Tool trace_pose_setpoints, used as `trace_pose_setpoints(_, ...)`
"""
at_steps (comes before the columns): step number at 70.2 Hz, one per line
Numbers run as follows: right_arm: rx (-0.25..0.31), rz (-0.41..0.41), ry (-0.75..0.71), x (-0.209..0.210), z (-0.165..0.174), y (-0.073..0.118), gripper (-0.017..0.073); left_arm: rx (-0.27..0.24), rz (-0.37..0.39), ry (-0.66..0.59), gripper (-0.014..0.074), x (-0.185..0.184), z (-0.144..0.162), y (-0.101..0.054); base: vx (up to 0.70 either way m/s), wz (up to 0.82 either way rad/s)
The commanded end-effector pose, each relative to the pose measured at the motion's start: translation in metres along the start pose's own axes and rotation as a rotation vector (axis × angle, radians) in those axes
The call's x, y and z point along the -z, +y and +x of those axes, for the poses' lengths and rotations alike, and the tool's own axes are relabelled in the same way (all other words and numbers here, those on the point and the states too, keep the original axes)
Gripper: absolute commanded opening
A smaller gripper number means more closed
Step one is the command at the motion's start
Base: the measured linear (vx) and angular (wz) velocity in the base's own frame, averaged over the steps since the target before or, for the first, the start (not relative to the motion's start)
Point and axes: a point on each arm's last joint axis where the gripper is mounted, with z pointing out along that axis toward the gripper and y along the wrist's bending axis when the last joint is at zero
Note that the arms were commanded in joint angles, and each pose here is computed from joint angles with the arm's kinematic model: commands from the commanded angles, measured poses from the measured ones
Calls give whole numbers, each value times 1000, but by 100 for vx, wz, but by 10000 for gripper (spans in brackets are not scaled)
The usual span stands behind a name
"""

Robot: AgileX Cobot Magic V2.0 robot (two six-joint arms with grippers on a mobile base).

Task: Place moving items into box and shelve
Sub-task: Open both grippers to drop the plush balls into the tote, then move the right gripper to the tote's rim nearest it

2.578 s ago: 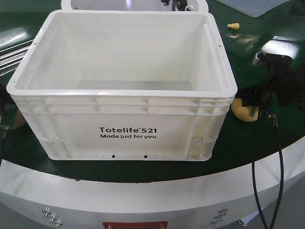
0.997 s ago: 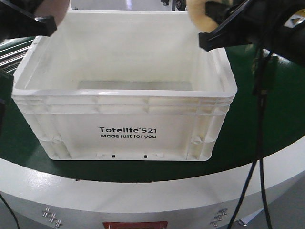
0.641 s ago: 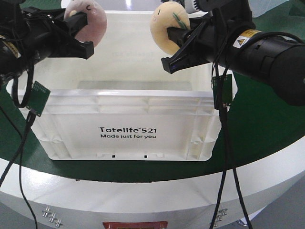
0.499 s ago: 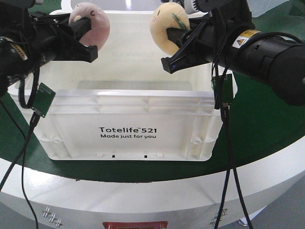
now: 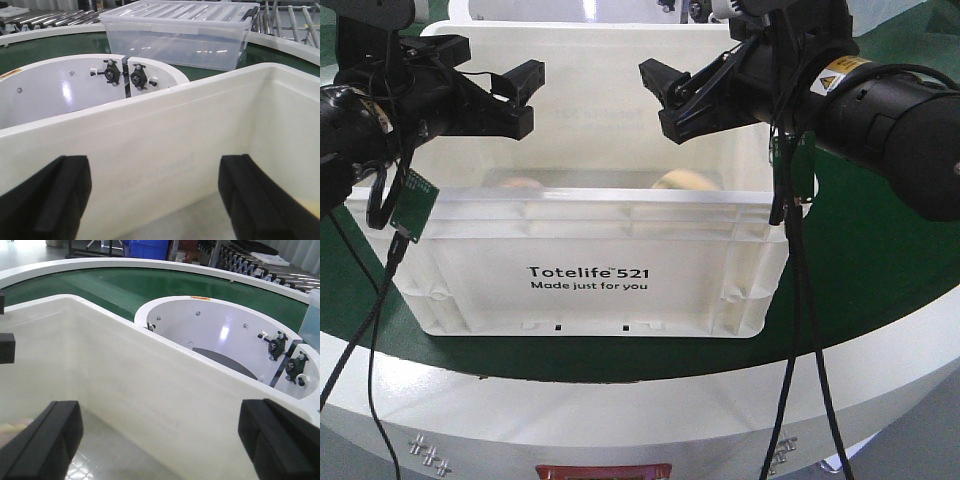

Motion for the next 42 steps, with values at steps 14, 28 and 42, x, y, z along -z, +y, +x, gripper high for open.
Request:
trace_pose_setpoints(14, -17, 163, -120, 17, -21, -42, 631, 23, -77, -162, 587, 27, -37, 23, 0, 0)
trace_pose_setpoints(28, -60, 247, -63, 36, -16, -75, 593, 42, -226, -113, 586, 55, -43, 55, 0, 0)
trace_pose_setpoints(42, -265, 253, 8, 50, -9, -87, 584, 133, -312, -25, 586, 72, -39, 70, 0, 0)
